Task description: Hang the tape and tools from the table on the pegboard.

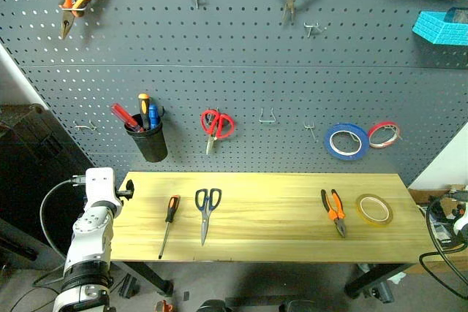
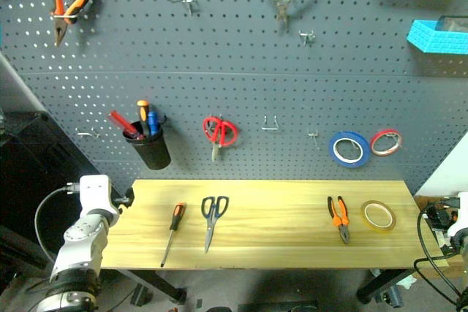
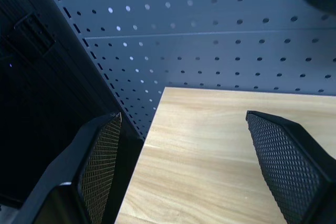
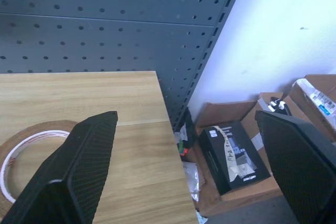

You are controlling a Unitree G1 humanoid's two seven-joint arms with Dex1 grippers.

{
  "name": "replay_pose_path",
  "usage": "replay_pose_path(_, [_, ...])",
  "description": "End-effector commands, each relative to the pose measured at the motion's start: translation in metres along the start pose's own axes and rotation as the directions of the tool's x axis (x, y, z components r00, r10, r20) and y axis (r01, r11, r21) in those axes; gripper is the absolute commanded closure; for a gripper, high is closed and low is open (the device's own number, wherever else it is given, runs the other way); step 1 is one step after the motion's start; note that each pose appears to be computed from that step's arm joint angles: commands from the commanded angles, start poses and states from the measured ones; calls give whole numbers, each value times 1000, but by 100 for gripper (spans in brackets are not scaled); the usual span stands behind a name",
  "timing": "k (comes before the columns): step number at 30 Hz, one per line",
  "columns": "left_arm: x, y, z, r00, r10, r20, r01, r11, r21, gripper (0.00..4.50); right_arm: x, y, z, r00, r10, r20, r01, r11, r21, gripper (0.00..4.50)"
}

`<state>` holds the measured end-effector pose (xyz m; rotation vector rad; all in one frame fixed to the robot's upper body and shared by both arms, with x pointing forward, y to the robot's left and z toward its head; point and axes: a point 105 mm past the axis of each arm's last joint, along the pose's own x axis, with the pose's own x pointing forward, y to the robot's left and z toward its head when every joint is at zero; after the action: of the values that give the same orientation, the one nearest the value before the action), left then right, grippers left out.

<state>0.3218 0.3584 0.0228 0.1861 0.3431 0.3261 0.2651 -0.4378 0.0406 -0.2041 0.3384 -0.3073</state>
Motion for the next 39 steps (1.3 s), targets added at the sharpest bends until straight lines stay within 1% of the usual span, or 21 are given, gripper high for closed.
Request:
replay_pose_path(1, [2, 9, 23, 996, 28, 80, -32, 999, 43, 47, 3, -4, 21, 997, -8, 72, 8, 1000, -9, 0])
replay_pose_path(3, [2, 10, 23, 996, 31, 82, -35, 998, 50, 47, 4, -2, 22, 997, 1, 75, 0, 1000, -12, 0])
replay_pose_path(5, [0, 12, 24, 995, 47, 92, -52, 997, 63, 47, 6, 7, 22, 996, 35, 77, -33, 999, -27, 0])
replay_pose_path(7, [-1, 11, 18, 996, 52, 70, -57, 996, 72, 47, 6, 18, 22, 993, 86, 81, -83, 996, -35, 0])
replay_pose_path(11, [-6, -1, 14, 997, -24, 67, 22, 999, 39, 47, 4, 42, 23, 978, 194, 79, -191, 981, -39, 0])
replay_pose_path(13, [-10, -8, 12, 997, -58, 55, 57, 998, 15, 47, 0, 59, 23, 961, 268, 66, -264, 962, -64, 0])
replay_pose_path(15, [-16, -22, 15, 991, -119, 69, 117, 993, 23, 47, -6, 77, 25, 939, 340, 51, -335, 938, -87, 0])
replay_pose_path(17, [-23, -38, 22, 978, -189, 88, 183, 980, 79, 47, -13, 94, 26, 916, 400, 37, -396, 913, -96, 0])
replay_pose_path(19, [-30, -58, 33, 959, -260, 109, 248, 962, 111, 47, -18, 107, 23, 901, 433, 12, -431, 898, -86, 0])
replay_pose_path(20, [-34, -73, 40, 941, -315, 126, 295, 943, 152, 47, -21, 112, 21, 896, 444, -7, -442, 892, -94, 0])
replay_pose_path(21, [-37, -81, 45, 927, -351, 134, 324, 928, 183, 47, -23, 116, 20, 893, 449, -19, -449, 888, -100, 0])
replay_pose_path(23, [-49, -108, 55, 867, -478, 144, 451, 874, 182, 47, -25, 123, 19, 892, 451, -46, -453, 886, -100, 0])
replay_pose_path(25, [-63, -133, 64, 782, -604, 153, 564, 790, 240, 47, -27, 130, 21, 887, 457, -65, -461, 881, -106, 0])
replay_pose_path(27, [-74, -156, 71, 722, -677, 142, 614, 722, 318, 47, -23, 134, 20, 885, 454, -103, -463, 882, -91, 0])
replay_pose_path(29, [-98, -187, 76, 551, -831, 76, 753, 534, 386, 47, -14, 134, 13, 884, 434, -174, -452, 889, -75, 0])
replay_pose_path(30, [-112, -200, 80, 464, -885, 49, 793, 439, 421, 47, -8, 133, 13, 884, 425, -197, -445, 892, -73, 0])
replay_pose_path(32, [-133, -215, 89, 329, -944, 14, 832, 296, 468, 47, 1, 134, 16, 875, 427, -227, -452, 889, -69, 0])
replay_pose_path(35, [-150, -223, 95, 222, -975, -26, 840, 178, 514, 47, 12, 134, 18, 873, 413, -260, -444, 893, -71, 0])
replay_pose_path(36, [-154, -224, 97, 200, -979, -39, 838, 150, 525, 47, 15, 133, 18, 873, 406, -268, -439, 896, -72, 0])
replay_pose_path(39, [-160, -230, 107, 156, -987, -42, 836, 109, 538, 47, 28, 130, 19, 863, 404, -302, -446, 891, -82, 0])
